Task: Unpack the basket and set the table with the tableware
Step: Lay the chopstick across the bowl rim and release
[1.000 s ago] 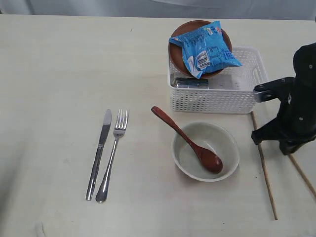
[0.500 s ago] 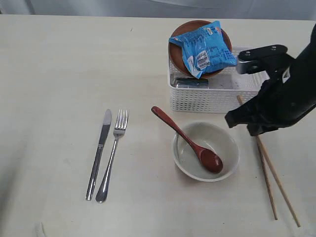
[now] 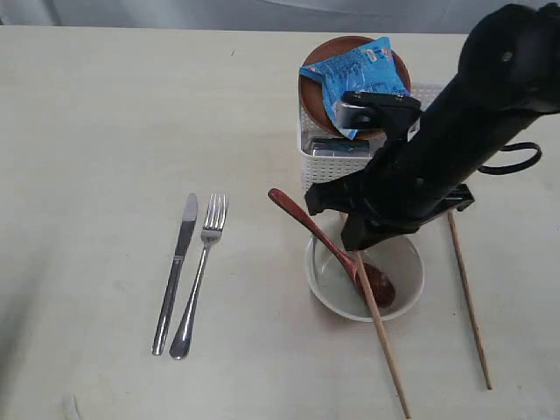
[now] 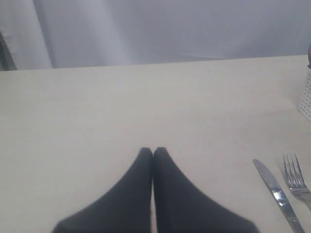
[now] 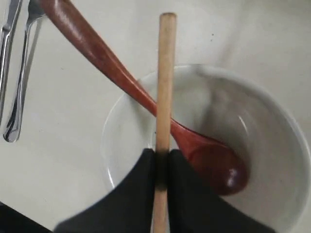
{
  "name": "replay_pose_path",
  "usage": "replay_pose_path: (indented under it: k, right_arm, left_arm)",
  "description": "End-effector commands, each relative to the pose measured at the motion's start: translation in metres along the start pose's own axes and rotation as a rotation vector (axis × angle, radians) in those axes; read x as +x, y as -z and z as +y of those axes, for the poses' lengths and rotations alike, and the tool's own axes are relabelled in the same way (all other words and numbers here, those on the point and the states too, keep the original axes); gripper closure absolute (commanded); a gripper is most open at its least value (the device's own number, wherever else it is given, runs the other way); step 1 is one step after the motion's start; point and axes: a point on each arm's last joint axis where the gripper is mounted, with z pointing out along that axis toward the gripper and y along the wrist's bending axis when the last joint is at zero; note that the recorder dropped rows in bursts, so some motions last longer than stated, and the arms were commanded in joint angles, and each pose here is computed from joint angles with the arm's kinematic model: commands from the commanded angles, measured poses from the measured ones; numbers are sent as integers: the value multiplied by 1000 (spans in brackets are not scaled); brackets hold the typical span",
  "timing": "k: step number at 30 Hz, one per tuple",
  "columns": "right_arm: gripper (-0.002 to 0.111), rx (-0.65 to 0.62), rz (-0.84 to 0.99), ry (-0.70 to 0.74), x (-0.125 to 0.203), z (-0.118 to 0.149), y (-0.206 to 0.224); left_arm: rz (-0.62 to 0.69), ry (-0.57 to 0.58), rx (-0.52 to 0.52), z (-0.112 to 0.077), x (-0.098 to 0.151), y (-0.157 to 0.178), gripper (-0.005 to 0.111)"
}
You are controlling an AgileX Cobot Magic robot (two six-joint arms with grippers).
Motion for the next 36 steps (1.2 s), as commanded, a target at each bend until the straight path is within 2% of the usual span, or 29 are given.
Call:
replay_pose_path:
  k: [1,14,22,36]
  right_arm:
    - [109,-9,15,-8,-18,3,-14]
    - [109,-19,-93,-91,-30,4,-15]
    - [109,-12,-34,-123,-28,1,-24]
    - [109,-11,-57,-126,-30,1,-24]
  left_arm:
    - [-1,-8,-4,0,1,0,107]
    - [-1,-8,-4,0,1,0,107]
    - [-1,-8,-4,0,1,0,107]
    - [-1,-8,-4,0,1,0,107]
